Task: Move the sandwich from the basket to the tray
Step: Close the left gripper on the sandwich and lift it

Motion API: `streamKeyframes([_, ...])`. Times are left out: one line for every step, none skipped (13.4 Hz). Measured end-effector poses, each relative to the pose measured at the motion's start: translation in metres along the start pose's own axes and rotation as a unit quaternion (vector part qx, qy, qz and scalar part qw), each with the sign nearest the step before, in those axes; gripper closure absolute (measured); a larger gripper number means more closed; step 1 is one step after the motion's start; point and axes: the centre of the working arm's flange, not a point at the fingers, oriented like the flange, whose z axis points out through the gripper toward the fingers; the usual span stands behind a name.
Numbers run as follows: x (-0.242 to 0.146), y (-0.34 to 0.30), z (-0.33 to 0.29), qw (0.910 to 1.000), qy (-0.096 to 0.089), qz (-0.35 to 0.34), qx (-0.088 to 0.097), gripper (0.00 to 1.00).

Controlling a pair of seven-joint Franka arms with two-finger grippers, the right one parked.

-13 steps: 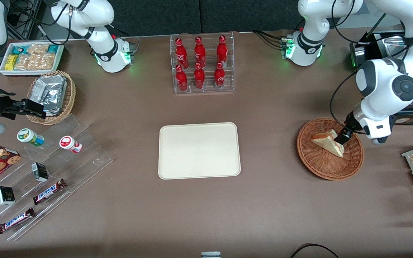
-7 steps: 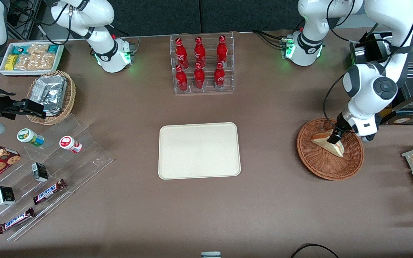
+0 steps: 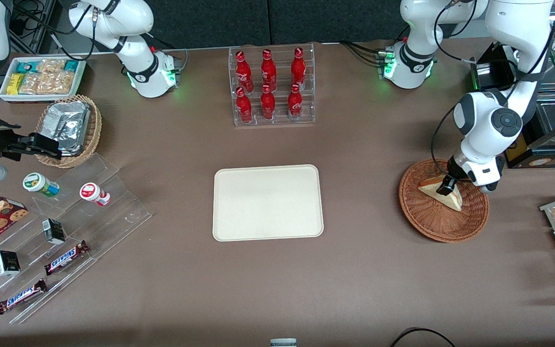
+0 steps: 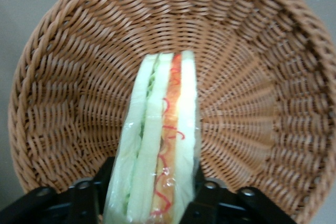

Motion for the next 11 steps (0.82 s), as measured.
streamKeyframes([0.000,0.003,-0.005,1.0000,0.002,0.000,-0.004,0.53])
streamKeyframes([0.001,0.006,-0.012,1.0000,0.002,0.001,-0.004,0.62])
streamKeyframes([0.000,0.010,-0.020,1.0000,-0.003,0.003,0.003,0.67])
streamKeyframes([-0.003,0.016,-0.033,0.9998,-0.011,0.009,0.013,0.69])
streamKeyframes([-0.007,0.026,-0.051,0.9993,-0.020,0.018,0.027,0.70])
streamKeyframes([-0.015,0.038,-0.074,0.9982,-0.030,0.031,0.042,0.71])
streamKeyframes([-0.027,0.053,-0.101,0.9968,-0.036,0.048,0.052,0.73])
streamKeyframes([-0.040,0.068,-0.129,0.9954,-0.039,0.065,0.059,0.75])
streamKeyframes([-0.055,0.083,-0.157,0.9936,-0.041,0.083,0.065,0.81])
streamKeyframes([-0.073,0.099,-0.185,0.9912,-0.043,0.103,0.071,0.84])
streamKeyframes([-0.092,0.114,-0.210,0.9890,-0.044,0.122,0.072,0.84])
